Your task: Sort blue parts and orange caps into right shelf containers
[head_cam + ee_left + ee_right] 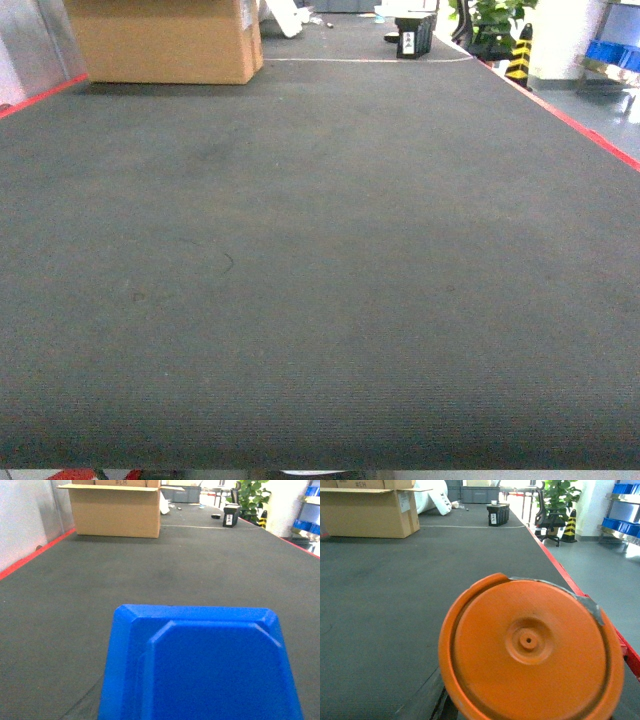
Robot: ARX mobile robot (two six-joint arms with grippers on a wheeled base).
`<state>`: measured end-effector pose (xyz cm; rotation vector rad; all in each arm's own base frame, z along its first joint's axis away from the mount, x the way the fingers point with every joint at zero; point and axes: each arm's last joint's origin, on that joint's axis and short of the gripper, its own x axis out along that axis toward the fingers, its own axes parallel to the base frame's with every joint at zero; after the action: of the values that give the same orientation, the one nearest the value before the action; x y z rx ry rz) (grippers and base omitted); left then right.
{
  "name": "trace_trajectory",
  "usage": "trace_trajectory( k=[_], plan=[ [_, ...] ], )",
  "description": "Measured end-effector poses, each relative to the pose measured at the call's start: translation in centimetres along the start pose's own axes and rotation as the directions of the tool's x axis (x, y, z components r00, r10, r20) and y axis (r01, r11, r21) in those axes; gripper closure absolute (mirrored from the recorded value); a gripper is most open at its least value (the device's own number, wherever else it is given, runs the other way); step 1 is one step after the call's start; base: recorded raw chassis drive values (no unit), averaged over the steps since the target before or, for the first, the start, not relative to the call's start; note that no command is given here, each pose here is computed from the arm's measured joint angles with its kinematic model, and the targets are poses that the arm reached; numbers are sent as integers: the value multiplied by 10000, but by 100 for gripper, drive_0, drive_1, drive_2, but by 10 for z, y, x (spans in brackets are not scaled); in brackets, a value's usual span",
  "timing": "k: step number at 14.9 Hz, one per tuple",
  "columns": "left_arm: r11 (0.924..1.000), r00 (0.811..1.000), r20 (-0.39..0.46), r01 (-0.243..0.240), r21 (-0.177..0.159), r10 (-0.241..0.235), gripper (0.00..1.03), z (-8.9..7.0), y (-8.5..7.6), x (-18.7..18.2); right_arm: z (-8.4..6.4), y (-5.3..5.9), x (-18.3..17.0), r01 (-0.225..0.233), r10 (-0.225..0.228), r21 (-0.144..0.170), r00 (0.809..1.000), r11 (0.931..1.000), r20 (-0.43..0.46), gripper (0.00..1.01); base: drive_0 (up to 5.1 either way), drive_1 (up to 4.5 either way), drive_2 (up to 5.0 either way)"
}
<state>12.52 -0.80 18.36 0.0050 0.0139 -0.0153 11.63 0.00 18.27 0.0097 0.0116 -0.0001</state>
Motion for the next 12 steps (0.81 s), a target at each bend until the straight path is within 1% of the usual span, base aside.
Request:
trace_trajectory(
  k=[1,3,4,5,6,7,9,10,12],
  plan=[
    [9999,9997,182,-134,-37,134,60,-14,8,-12,-14,0,-8,-5,5,-31,9999,10000,126,55,0,0,0],
    [9998,9996,212,-179,-42,180,60,-14,8,-14,-18,0,-18,1,-1,-31,10000,10000,-99,55,0,0,0],
    [9999,9996,239,-138,-37,138,60,-14,8,-15,-13,0,-19,2,-1,-30,9994,10000,332,55,0,0,0],
    [9999,9997,213,-145,-41,146,60,-15,8,-16,-17,0,-19,0,0,-31,10000,10000,42,55,0,0,0],
    [9999,9996,239,-145,-37,146,60,-14,8,-17,-15,0,-19,-5,6,-31,9998,10000,183,55,0,0,0],
    [9999,9996,-253,-141,-37,140,60,-20,7,-23,-16,0,-19,-5,5,-31,9999,10000,122,55,0,0,0],
    [9998,9996,224,-172,-46,173,60,-15,7,-28,-16,0,-19,-9,9,-31,9999,10000,137,55,0,0,0],
    [9999,9999,-1,-168,-37,168,60,-19,7,-27,-16,0,-19,-5,5,-31,9999,10000,133,55,0,0,0],
    [9999,9999,91,-145,-41,145,60,-18,7,-27,-16,0,-19,-5,5,-31,9999,10000,133,55,0,0,0]
  ],
)
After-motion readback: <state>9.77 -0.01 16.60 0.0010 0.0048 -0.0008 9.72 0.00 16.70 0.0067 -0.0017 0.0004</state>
